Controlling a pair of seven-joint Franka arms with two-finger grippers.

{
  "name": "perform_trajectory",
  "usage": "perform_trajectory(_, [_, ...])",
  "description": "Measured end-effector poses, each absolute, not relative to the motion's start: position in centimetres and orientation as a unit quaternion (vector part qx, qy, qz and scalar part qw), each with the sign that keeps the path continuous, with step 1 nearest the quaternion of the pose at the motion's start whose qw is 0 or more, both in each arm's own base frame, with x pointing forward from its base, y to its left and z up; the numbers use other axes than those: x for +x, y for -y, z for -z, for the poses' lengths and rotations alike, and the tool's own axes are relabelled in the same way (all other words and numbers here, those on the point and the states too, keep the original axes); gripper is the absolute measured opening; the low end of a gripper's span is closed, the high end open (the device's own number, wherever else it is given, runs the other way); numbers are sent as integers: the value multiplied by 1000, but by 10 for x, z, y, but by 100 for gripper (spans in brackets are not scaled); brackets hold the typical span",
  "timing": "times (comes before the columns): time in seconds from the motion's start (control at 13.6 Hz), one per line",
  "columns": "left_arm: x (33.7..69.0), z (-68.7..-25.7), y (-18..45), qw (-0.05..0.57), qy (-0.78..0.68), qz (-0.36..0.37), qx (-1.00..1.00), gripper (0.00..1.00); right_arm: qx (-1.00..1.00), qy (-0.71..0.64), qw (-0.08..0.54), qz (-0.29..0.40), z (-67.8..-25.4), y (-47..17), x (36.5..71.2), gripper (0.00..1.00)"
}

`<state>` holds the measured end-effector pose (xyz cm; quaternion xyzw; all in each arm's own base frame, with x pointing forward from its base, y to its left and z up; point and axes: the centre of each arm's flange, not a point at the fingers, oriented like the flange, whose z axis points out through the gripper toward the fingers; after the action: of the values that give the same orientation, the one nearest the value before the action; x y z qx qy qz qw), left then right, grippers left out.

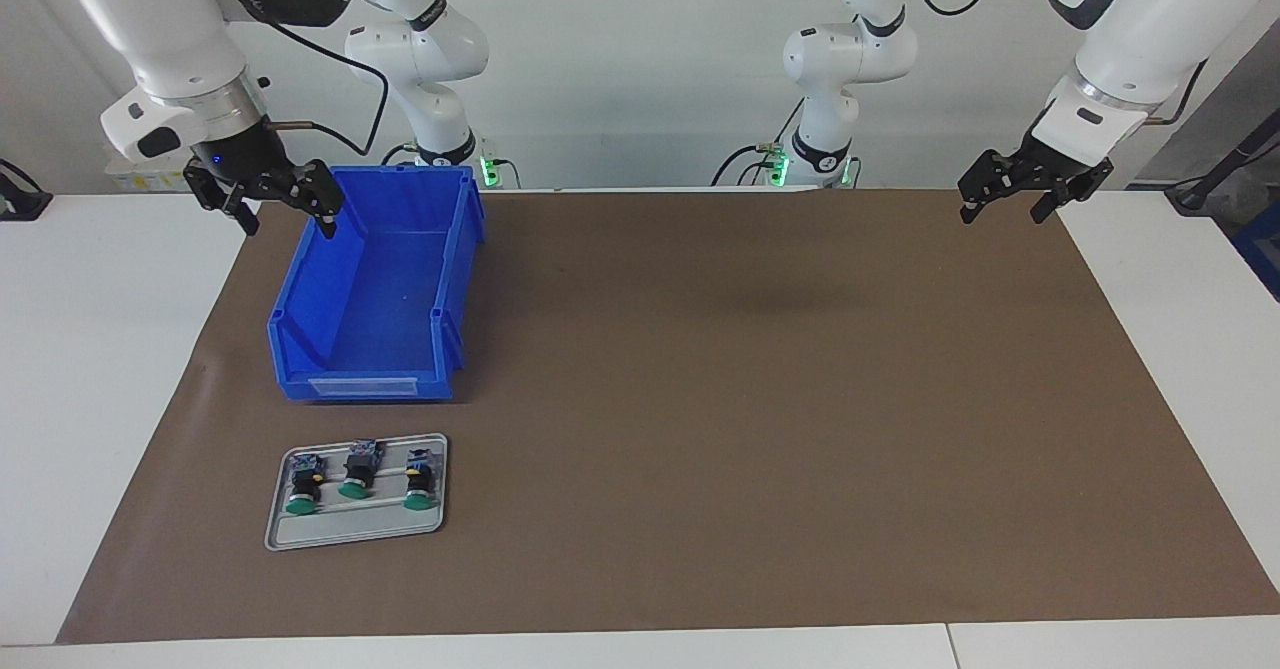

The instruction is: Place and press button with both arms

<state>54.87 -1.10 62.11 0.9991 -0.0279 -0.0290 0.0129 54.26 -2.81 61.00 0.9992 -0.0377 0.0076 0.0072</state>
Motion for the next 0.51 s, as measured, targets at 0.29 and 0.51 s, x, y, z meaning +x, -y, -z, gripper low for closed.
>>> perform_trajectory(0.29, [549,-621,11,13,28,29,999,100,999,38,7,-5,-609,28,542,100])
perform_trajectory(0.51, [549,-621,11,13,28,29,999,100,999,38,7,-3,-609,29,542,100])
